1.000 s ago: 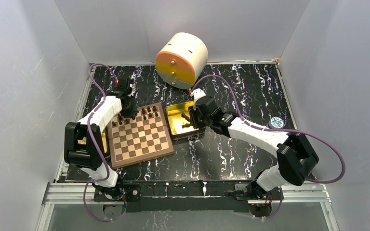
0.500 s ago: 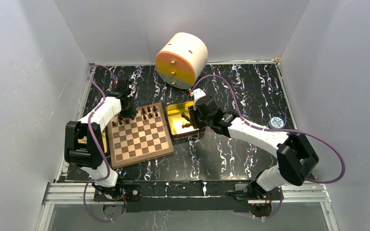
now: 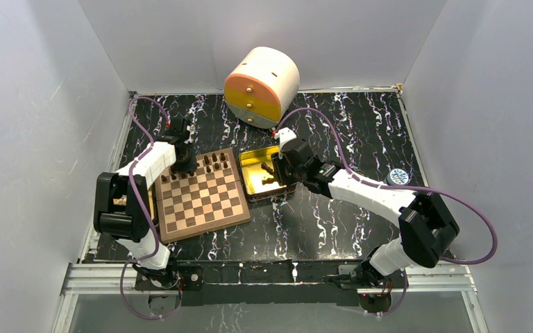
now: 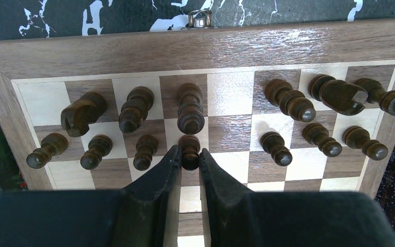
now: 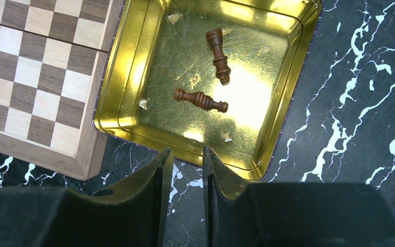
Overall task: Set up the chess pieces on the board
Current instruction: Place the chess piece on the chessboard, then pick up the chess piece from the storage box.
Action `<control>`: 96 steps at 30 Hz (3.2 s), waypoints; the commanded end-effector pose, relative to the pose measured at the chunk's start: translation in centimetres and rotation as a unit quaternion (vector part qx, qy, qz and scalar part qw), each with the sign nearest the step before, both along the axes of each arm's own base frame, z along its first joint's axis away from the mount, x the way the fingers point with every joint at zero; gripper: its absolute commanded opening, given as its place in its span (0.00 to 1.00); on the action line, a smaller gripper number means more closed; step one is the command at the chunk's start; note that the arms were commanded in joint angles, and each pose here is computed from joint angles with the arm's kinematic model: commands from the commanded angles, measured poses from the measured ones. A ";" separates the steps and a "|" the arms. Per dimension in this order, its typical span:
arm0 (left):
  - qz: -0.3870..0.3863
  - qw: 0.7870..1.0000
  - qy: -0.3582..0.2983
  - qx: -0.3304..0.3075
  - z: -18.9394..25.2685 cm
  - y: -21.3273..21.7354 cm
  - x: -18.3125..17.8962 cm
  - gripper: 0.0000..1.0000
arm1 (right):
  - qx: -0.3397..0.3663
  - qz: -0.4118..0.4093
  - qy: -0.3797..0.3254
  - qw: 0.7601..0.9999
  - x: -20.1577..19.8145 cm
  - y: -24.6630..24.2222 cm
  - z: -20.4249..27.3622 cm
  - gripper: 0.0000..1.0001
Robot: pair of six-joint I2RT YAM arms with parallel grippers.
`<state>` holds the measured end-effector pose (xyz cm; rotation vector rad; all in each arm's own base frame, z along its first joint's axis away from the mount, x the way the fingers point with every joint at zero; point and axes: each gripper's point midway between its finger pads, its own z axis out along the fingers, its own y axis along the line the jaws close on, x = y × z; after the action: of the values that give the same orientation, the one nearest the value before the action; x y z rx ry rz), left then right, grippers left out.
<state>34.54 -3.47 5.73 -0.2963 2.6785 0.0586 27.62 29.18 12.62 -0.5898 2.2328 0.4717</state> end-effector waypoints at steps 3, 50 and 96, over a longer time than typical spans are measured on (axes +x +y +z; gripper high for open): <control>0.002 1.000 -0.003 0.003 0.1 0.3 -0.1 0.15 | 0.025 -0.008 -0.020 0.999 0.7 0.4 1.8 0.36; -0.119 0.970 -0.103 -0.183 8.9 -6.2 -5.8 0.57 | -0.076 -0.016 -0.055 0.996 9.2 3.7 -4.5 0.45; -0.117 0.886 -0.161 -0.419 15.8 -13.1 -4.6 0.58 | 0.318 0.065 0.155 0.933 -0.5 11.7 11.3 0.16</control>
<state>30.43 -14.98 19.04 -0.1926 2.3202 -0.9605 29.08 38.58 17.98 -0.4251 2.2748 1.0098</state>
